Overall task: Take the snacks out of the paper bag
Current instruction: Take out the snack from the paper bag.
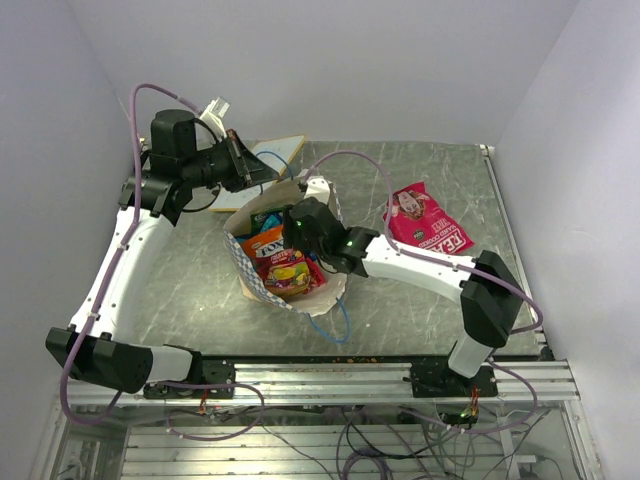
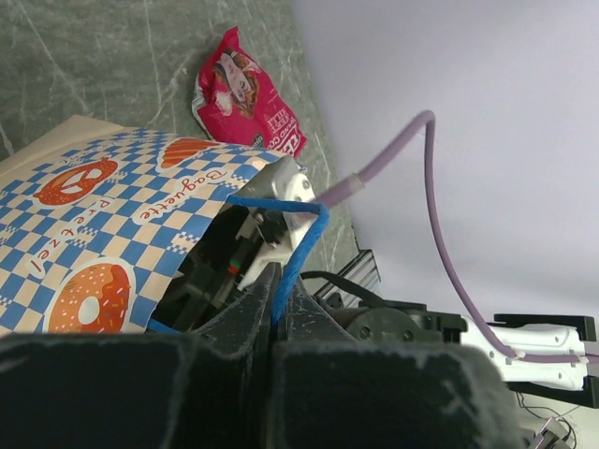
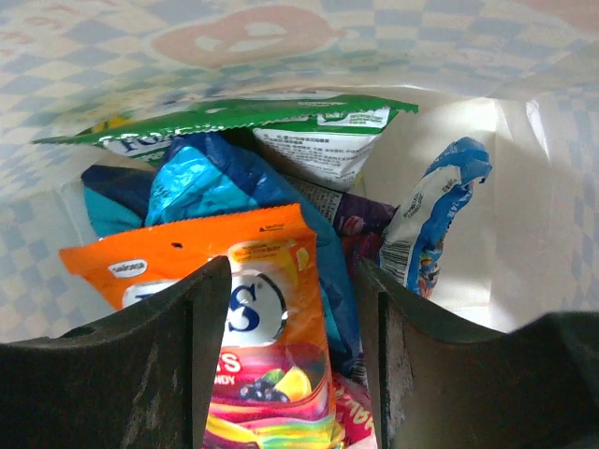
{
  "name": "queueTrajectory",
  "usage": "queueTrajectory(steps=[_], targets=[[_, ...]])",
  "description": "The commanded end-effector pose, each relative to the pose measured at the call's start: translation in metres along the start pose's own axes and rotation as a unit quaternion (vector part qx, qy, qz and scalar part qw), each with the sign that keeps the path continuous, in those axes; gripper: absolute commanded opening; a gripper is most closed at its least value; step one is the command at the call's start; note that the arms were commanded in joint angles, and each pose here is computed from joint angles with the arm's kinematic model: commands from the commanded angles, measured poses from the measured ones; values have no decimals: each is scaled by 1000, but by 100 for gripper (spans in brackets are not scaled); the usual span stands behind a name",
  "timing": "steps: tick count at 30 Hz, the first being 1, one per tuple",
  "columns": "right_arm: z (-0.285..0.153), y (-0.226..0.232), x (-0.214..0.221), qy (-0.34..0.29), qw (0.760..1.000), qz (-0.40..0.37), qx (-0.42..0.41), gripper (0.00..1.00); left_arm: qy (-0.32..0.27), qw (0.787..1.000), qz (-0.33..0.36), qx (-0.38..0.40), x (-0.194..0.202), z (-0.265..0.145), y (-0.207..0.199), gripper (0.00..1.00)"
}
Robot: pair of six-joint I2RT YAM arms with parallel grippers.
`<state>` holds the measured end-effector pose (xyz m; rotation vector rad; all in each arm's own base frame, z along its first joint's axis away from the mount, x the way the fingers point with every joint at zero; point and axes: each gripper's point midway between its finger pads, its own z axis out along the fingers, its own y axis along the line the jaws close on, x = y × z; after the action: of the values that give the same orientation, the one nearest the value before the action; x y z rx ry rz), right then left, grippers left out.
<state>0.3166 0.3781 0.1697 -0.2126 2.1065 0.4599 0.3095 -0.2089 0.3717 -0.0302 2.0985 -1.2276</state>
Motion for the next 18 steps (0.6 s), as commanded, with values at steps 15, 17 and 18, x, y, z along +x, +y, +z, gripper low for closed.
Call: queueTrajectory(steps=[15,17,18], targets=[[10,23,-6,-18,997,30,-65,25,8,998,29,50,7,-9,-32,7],[7,22,-10,-22,997,28,-67,18,7,998,27,50,7,-9,-31,7],[5,23,-12,-22,997,25,-66,14,7,999,25,47,7,-8,-30,7]])
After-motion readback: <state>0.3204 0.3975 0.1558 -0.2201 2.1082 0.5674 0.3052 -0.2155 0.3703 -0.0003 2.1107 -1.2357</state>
